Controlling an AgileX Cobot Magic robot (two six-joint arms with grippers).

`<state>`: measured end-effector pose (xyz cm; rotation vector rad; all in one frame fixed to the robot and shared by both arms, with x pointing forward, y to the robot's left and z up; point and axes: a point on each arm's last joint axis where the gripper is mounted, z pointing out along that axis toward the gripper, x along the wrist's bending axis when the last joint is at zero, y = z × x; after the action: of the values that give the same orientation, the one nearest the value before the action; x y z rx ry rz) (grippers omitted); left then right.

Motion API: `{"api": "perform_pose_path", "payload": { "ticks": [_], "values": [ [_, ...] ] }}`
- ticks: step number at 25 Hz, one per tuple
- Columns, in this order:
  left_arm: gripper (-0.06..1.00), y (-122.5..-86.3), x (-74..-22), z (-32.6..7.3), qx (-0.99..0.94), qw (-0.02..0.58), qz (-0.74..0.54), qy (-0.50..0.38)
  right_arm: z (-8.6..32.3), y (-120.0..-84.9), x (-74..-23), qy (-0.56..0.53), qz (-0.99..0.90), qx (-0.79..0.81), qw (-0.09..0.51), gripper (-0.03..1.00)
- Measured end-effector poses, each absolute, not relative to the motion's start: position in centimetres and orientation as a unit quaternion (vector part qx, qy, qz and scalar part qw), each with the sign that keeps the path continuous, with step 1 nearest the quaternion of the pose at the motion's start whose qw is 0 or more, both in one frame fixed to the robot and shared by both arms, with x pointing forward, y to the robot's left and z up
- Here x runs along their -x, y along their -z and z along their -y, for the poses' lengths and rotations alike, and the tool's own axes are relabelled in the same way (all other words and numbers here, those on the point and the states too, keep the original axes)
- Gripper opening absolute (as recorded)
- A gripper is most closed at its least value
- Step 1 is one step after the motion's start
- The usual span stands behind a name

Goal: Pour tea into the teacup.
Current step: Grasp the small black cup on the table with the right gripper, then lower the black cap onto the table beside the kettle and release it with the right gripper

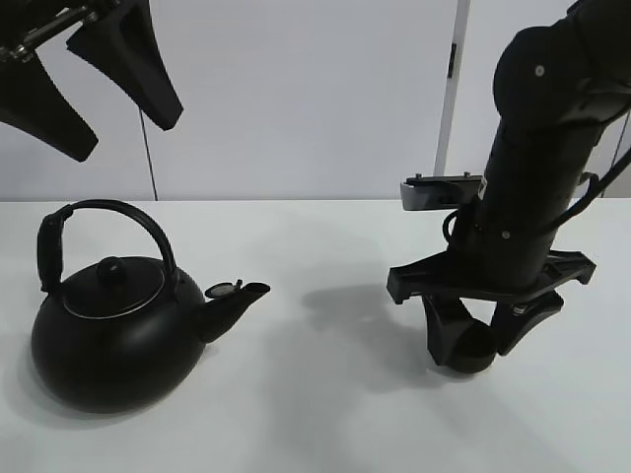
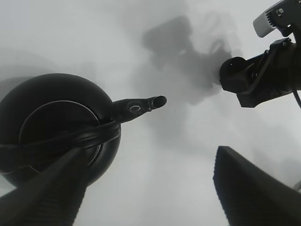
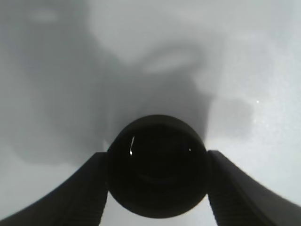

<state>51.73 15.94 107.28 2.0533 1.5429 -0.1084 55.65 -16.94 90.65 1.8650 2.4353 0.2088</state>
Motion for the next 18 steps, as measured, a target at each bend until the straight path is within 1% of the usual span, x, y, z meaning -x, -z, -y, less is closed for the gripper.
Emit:
{"api": "perform_pose_path", "payload": {
  "ticks": [4, 12, 18],
  "values": [
    [0.54, -107.3, -51.7, -15.9, -0.766, 0.282, -0.576, 0.04, 16.7, -91.5, -56.3, -0.068, -0.792, -0.606, 0.033, 0.41],
    [0.54, -107.3, -51.7, -15.9, -0.766, 0.282, -0.576, 0.04, 15.5, -95.6, -58.2, -0.072, -0.787, -0.613, 0.01, 0.41],
    [0.54, -107.3, -51.7, -15.9, -0.766, 0.282, -0.576, 0.04, 14.0, -96.4, -58.0, -0.091, -0.799, -0.595, -0.01, 0.41]
  ]
}}
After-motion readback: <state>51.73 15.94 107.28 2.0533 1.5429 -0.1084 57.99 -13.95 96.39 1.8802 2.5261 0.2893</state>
